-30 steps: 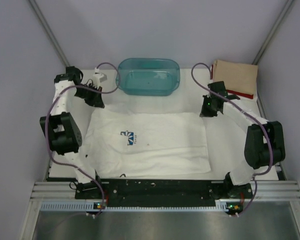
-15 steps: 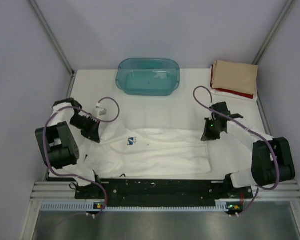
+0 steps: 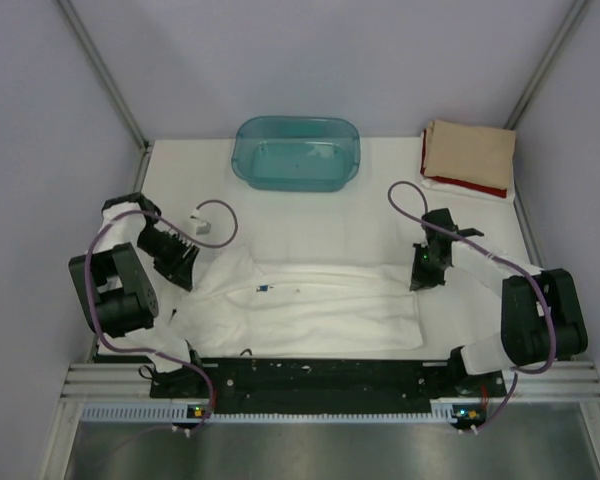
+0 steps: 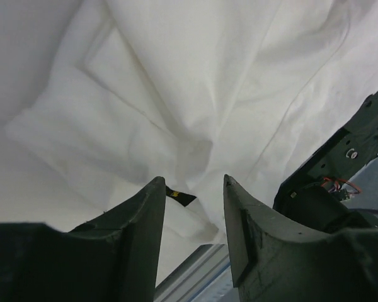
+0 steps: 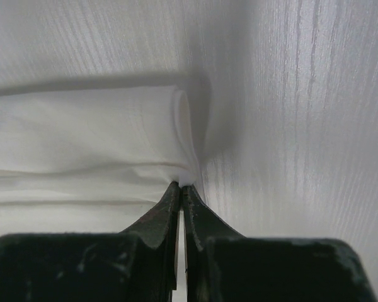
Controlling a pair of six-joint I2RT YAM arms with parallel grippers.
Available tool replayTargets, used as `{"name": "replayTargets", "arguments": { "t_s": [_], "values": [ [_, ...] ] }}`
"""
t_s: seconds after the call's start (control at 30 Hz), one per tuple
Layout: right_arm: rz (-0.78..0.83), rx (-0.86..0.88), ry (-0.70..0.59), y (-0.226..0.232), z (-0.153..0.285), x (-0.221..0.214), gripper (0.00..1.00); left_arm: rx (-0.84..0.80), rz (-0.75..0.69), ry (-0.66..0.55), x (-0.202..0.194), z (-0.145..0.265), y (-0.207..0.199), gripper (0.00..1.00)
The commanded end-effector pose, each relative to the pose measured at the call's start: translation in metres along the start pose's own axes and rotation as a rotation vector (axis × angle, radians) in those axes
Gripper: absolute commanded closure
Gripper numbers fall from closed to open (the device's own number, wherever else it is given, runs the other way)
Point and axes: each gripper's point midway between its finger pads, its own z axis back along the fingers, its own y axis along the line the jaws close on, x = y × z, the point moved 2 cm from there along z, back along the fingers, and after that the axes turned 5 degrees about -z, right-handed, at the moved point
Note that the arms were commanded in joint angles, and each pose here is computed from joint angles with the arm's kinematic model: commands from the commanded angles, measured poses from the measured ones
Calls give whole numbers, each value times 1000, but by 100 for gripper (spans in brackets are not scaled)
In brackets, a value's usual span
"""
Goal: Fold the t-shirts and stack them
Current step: Fold the other side of the tshirt into a rectangle
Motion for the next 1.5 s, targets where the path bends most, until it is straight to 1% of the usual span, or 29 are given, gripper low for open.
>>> {"name": "replayTargets", "arguments": {
  "t_s": [0.0,0.07,0.1,0.17,0.2,0.33,0.47,0.57,0.73,0.8,0.9,0.97,1.0,1.07,1.1,1.27,1.33,1.47],
  "values": [
    [3,-44,-23,-5,0,9,100,2,-15,-147,44,38,6,53],
    [6,-46,-23,-5,-1,11,100,23,75,-189,65,42,27,54],
    [7,-48,-21,-5,-2,11,100,31,85,-196,72,41,36,54],
    [10,-59,-18,-7,-3,11,100,31,124,-171,79,29,50,54],
    [10,-61,-17,-7,-4,11,100,26,122,-151,81,23,53,54],
    [12,-66,-18,-8,-4,11,100,-7,90,-88,83,4,51,55],
    [13,-65,-19,-7,-4,12,100,3,98,-41,76,-7,59,62],
    [13,-62,-21,-7,-4,12,100,0,107,-47,77,-14,63,68],
    [13,-63,-27,-7,-3,13,100,-26,121,-28,73,-23,62,70],
    [13,-62,-26,-7,-3,12,100,-38,116,-29,72,-24,60,68],
    [12,-64,-24,-7,-3,13,100,-63,100,-31,73,-26,54,67],
    [12,-64,-27,-7,-3,14,100,-70,99,-21,72,-28,51,72],
    [12,-65,-26,-7,-3,13,100,-73,100,-17,72,-27,50,77],
    [12,-65,-26,-8,-3,13,100,-75,93,-34,76,-22,46,95],
    [12,-63,-30,-7,-2,14,100,-66,86,-48,79,-17,45,100],
    [13,-55,-46,-4,1,18,100,11,33,-129,99,15,43,100],
    [15,-48,-60,-1,4,24,100,66,5,-170,111,32,46,100],
    [26,-31,-93,8,9,41,100,183,-34,-235,139,61,64,100]
  ]
}}
